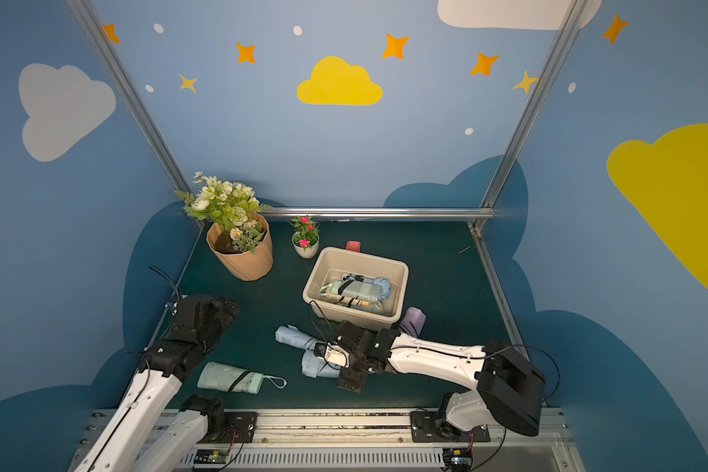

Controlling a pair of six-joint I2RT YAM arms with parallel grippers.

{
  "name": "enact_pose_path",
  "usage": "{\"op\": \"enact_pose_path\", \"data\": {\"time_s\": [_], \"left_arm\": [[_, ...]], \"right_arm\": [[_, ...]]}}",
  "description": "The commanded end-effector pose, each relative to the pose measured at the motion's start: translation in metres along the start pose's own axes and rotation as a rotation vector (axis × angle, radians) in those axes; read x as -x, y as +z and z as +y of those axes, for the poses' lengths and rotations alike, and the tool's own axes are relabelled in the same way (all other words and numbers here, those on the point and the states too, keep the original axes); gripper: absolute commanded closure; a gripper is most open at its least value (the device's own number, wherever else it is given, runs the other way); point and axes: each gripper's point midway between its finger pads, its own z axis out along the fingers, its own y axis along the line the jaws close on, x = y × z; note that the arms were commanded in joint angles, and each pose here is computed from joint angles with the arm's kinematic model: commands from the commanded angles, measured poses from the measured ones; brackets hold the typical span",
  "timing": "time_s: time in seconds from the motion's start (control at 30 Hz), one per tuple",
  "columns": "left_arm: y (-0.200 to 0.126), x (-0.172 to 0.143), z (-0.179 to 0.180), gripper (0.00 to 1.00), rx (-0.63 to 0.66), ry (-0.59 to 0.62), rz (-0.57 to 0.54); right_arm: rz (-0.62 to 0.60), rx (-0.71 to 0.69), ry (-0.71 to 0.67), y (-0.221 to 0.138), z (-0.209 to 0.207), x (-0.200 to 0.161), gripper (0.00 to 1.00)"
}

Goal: Put the umbrella into the storage box
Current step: Pick up the umbrella from the center of the board.

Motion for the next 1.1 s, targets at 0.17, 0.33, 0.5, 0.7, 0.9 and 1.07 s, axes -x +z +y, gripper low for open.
{"op": "enact_pose_path", "data": {"time_s": [0.17, 0.33, 0.5, 0.7, 0.9, 1.07], "left_arm": [[-0.003, -0.004, 0.004, 0.00, -0.004, 0.000, 0.018], [-0.004, -0.006, 0.009, 0.00, -0.005, -0.014, 0.011], [-0.004, -0.007, 0.011, 0.00, -0.002, -0.017, 0.012], [-0.006, -0.006, 0.014, 0.00, 0.003, -0.024, 0.003], [-0.007, -0.006, 0.017, 0.00, 0.006, -0.034, -0.004], [-0.008, -0.006, 0.018, 0.00, 0.008, -0.034, -0.008]], "right_arm": [[0.125, 0.041, -0.140, 0.022, 0.002, -0.003, 0.10], [0.067, 0.145, -0.243, 0.016, 0.037, 0.007, 0.12], [-0.010, 0.180, -0.254, 0.002, 0.049, 0.020, 0.11], [-0.089, 0.107, -0.206, -0.022, 0.024, 0.047, 0.09], [-0.058, 0.137, -0.207, -0.001, 0.031, 0.063, 0.09], [-0.026, 0.126, -0.211, 0.013, 0.029, 0.066, 0.09]]}}
